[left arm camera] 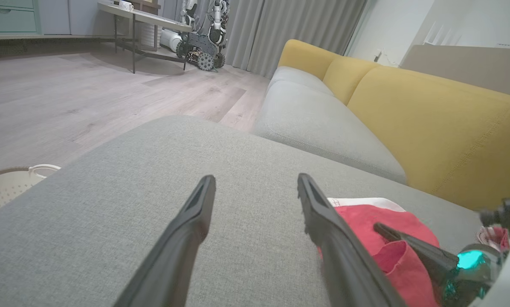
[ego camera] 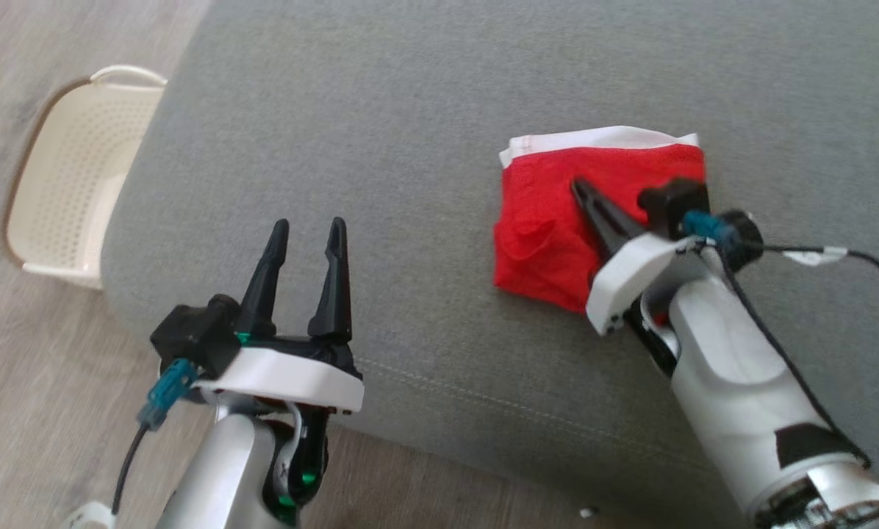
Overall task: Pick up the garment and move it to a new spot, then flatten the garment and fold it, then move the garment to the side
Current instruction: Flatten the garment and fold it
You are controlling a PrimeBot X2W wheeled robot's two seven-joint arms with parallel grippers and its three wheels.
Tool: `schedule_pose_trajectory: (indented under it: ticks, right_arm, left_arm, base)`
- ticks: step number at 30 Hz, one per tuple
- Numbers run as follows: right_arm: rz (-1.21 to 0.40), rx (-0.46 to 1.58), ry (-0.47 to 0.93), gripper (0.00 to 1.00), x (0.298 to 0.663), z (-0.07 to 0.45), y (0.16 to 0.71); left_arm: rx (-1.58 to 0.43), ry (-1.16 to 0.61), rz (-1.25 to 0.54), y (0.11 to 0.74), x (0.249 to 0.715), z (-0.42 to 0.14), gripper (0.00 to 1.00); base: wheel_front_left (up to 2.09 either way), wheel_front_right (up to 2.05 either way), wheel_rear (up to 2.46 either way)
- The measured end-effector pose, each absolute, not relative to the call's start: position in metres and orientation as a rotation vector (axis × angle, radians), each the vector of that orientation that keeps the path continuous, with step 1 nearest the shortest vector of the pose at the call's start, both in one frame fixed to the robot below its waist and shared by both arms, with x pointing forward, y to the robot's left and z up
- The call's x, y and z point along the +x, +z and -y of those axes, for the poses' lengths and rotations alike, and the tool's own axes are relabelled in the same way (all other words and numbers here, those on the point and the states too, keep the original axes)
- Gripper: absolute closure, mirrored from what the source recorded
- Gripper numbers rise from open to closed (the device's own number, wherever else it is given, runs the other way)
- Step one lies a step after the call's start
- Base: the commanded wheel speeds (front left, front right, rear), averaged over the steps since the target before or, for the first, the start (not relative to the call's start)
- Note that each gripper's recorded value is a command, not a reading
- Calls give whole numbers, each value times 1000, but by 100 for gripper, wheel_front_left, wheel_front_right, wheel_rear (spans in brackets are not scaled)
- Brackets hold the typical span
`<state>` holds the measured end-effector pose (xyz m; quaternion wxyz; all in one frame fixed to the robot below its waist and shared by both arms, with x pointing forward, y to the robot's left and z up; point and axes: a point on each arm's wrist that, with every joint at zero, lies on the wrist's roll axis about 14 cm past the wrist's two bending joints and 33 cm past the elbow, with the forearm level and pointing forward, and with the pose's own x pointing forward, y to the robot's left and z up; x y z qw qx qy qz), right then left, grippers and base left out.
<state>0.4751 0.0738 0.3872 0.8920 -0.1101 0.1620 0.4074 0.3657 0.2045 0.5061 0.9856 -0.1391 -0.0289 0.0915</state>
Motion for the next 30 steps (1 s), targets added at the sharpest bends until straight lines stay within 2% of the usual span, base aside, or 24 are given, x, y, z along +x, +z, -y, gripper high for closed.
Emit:
schedule_pose_trajectory:
  ticks: [7, 15, 21, 26, 30]
  right_arm:
    - [-380, -263, 848, 100, 461, -62, 379]
    - [-406, -238, 947, 100, 415, -80, 373]
    - [-444, -224, 964, 100, 399, -81, 369]
    - [-408, -170, 941, 100, 402, -81, 385]
    - [-333, -67, 847, 100, 424, -68, 412]
  left_arm:
    - [-279, 153, 68, 509, 369, -196, 0]
    - [-276, 133, 78, 513, 364, -192, 0]
    - [-270, 145, 78, 512, 356, -196, 0]
    - [-272, 149, 86, 514, 351, -197, 0]
    - [-266, 138, 100, 518, 351, -196, 0]
  base:
    - [0, 0, 0]
    - [0, 0, 0]
    - [0, 0, 0]
    - [0, 0, 0]
    - [0, 0, 0]
